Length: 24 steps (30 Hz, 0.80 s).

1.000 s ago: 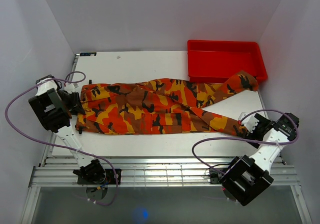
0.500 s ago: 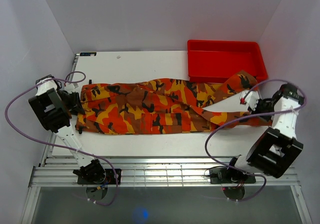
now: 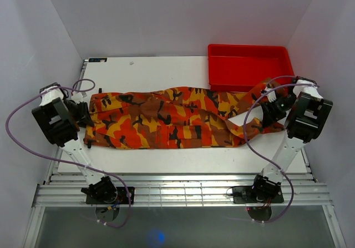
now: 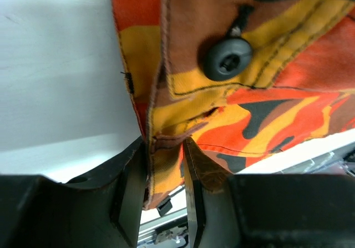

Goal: Fold and stack the trousers
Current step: Flatten the trousers out

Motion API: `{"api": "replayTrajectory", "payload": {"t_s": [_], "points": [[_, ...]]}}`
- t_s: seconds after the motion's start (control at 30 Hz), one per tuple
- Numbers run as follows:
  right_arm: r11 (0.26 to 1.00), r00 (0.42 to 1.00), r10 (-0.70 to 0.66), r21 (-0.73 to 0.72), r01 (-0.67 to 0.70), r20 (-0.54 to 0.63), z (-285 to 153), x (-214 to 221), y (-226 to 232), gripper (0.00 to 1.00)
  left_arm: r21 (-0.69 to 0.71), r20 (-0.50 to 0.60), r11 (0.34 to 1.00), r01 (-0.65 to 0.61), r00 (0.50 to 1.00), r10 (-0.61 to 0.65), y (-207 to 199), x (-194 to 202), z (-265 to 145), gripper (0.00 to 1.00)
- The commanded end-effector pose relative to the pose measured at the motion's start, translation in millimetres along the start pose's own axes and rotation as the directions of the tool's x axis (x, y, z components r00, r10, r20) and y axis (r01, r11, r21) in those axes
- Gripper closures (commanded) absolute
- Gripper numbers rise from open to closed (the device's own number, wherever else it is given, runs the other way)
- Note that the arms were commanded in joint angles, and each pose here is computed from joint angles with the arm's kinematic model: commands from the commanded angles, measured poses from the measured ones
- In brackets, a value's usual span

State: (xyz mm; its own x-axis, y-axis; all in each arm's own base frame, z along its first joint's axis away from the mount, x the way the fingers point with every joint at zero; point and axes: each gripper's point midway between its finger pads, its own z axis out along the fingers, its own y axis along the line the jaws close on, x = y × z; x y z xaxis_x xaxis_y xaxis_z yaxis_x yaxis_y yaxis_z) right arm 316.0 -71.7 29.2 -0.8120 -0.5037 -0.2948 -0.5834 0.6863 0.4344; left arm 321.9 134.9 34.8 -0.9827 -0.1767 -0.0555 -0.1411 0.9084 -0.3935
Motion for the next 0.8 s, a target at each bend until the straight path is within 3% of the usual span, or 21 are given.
{"api": "replayTrajectory", "payload": {"t_s": [0.0, 0.03, 0.17, 0.23, 0.3, 0.4, 0.5, 0.57, 0.6, 0.63, 0.77], "points": [[0.965, 0.998, 0.019, 0.259, -0.033, 0.057, -49.8, -26.9, -24.2, 0.3, -0.076, 0.082, 0.996, -0.051, 0.995, 0.058, 4.7, -14.1, -21.3, 0.59], [0.954, 0.998, -0.003, 0.301, -0.016, 0.064, -59.6, -31.0, -27.0, 0.21, -0.1, 0.095, 0.994, -0.053, 0.993, 0.062, 8.5, -17.3, -24.5, 0.59], [0.891, 0.993, -0.085, 0.453, 0.037, 0.086, -102.3, -43.3, -25.1, 0.16, -0.213, 0.165, 0.977, -0.015, 0.985, 0.051, 33.2, -36.6, -45.3, 0.65], [0.876, 0.99, -0.128, 0.475, 0.083, 0.063, -112.0, -38.2, -12.1, 0.21, -0.261, 0.176, 0.965, 0.003, 0.983, 0.044, 44.8, -40.9, -52.8, 0.79], [0.859, 0.984, -0.18, 0.489, 0.149, 0.017, -118.7, -30.6, -2.2, 0.34, -0.3, 0.208, 0.954, -0.006, 0.976, 0.071, 51.2, -50.7, -64.4, 0.92], [0.874, 0.974, -0.22, 0.433, 0.222, -0.055, -106.0, -7.7, 15.5, 0.39, -0.346, 0.246, 0.938, -0.025, 0.962, 0.117, 55.5, -62.4, -77.4, 0.97], [0.905, 0.97, -0.224, 0.35, 0.242, -0.093, -91.9, 11.1, 34.3, 0.38, -0.396, 0.285, 0.917, -0.041, 0.944, 0.165, 60.0, -74.5, -93.1, 0.99], [0.922, 0.963, -0.25, 0.279, 0.268, -0.1, -83.5, 18.8, 49.2, 0.35, -0.431, 0.282, 0.901, -0.05, 0.941, 0.187, 66.0, -77.0, -97.2, 0.95], [0.923, 0.958, -0.269, 0.259, 0.285, -0.095, -82.5, 20.1, 56.3, 0.33, -0.462, 0.271, 0.886, -0.043, 0.944, 0.188, 71.6, -75.6, -100.2, 0.88], [0.917, 0.948, -0.307, 0.239, 0.319, -0.086, -79.9, 19.1, 61.4, 0.33, -0.468, 0.263, 0.882, -0.047, 0.946, 0.19, 72.9, -74.4, -100.2, 0.72], [0.881, 0.904, -0.426, 0.208, 0.426, -0.046, -71.6, 19.5, 86.1, 0.37, -0.363, 0.258, 0.923, -0.13, 0.937, 0.234, 41.5, -61.6, -99.4, 0.44]]}}
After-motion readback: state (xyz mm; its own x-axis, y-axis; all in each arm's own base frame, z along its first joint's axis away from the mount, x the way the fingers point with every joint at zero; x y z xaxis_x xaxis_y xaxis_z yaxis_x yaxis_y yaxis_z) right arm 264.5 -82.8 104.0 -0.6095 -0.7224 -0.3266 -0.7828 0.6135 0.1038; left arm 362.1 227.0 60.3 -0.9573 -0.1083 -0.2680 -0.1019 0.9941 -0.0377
